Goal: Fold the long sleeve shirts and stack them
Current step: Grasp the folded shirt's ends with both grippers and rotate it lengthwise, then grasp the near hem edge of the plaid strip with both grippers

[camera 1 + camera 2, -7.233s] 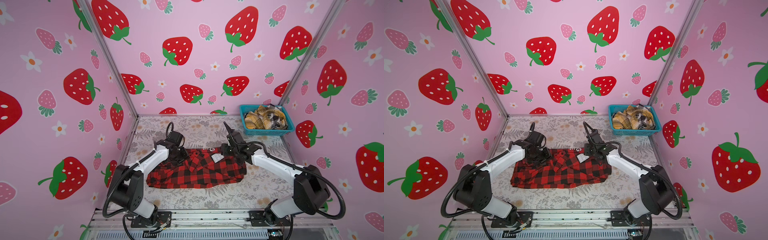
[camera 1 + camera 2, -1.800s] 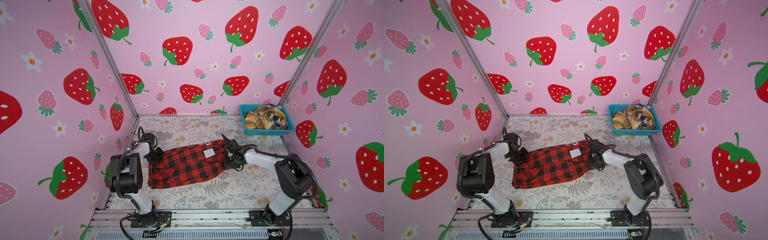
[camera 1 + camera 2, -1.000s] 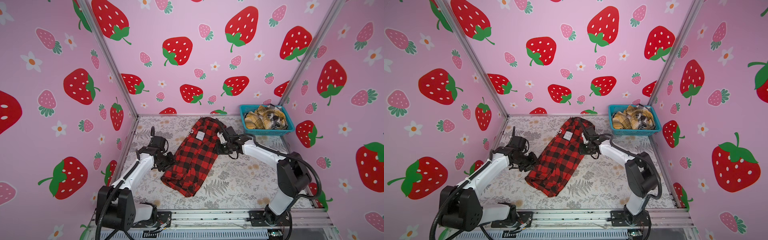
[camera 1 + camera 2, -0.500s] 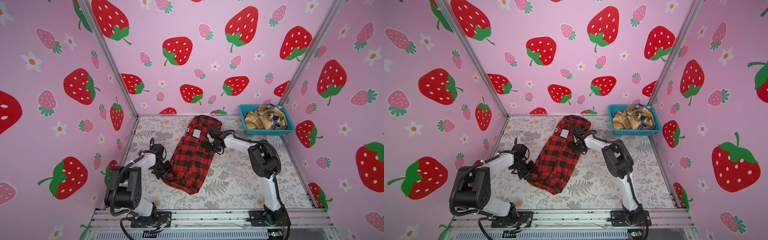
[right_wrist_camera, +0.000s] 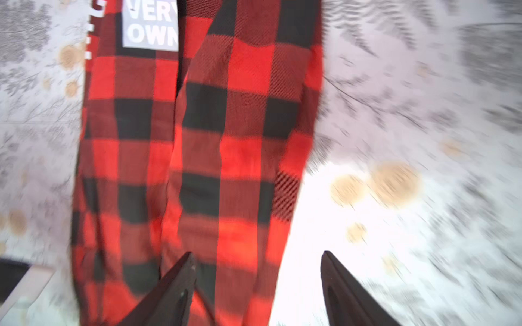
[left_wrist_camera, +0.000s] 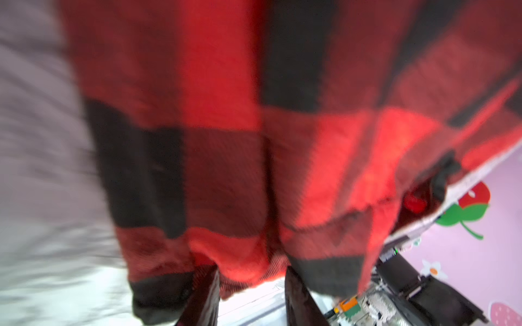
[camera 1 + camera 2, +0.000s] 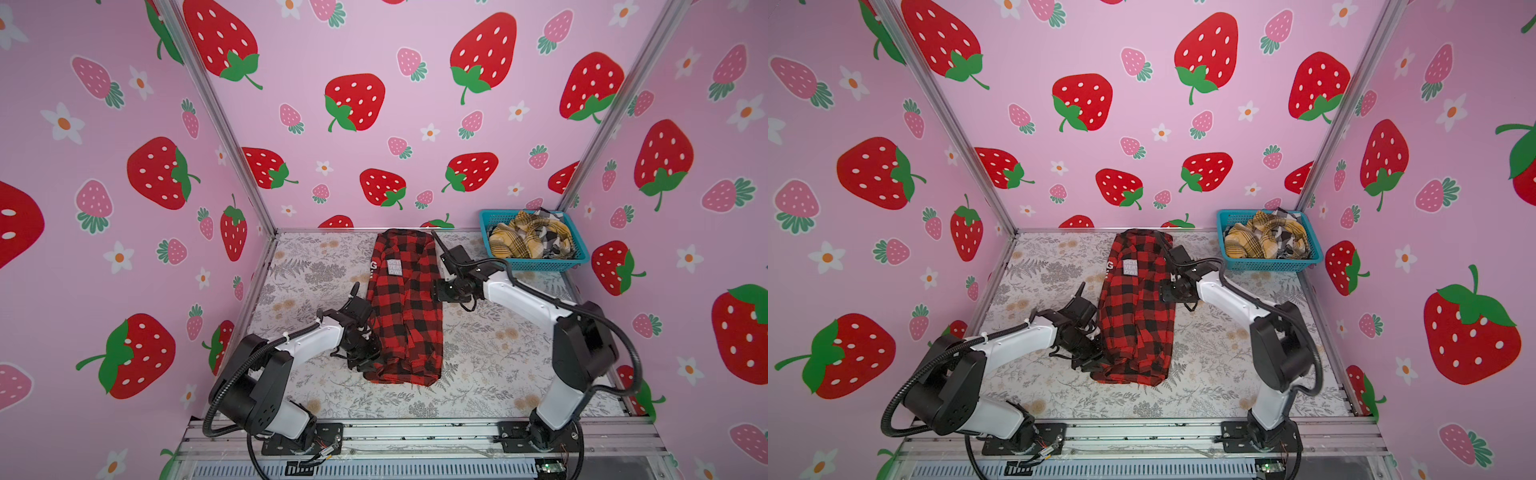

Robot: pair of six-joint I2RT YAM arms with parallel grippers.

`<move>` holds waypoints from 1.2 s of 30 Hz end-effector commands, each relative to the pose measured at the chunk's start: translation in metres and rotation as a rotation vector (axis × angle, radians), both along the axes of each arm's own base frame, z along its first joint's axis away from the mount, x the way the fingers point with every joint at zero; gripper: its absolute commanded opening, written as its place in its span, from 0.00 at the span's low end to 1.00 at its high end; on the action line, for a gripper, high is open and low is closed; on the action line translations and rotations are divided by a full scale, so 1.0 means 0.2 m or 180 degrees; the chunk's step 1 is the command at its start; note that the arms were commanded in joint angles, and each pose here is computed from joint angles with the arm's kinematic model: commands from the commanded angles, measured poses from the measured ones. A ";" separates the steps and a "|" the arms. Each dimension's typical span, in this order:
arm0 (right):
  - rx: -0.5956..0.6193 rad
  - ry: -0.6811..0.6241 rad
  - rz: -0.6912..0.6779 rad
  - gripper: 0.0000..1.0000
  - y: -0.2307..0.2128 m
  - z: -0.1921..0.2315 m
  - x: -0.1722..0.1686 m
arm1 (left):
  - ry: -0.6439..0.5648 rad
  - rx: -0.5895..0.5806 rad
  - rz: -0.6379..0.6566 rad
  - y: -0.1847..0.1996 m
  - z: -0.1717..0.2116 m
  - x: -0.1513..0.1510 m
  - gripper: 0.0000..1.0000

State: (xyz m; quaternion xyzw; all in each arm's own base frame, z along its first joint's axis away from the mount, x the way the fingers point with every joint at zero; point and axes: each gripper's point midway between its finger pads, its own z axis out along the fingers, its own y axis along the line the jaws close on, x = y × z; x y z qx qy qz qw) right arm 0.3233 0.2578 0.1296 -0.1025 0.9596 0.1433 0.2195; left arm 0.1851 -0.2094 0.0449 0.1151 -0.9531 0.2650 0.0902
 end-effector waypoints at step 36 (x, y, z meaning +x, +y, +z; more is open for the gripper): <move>0.1066 0.1570 -0.0523 0.49 -0.01 -0.52 -0.87 | 0.0431 0.0027 0.0859 0.36 -0.18 0.05 0.47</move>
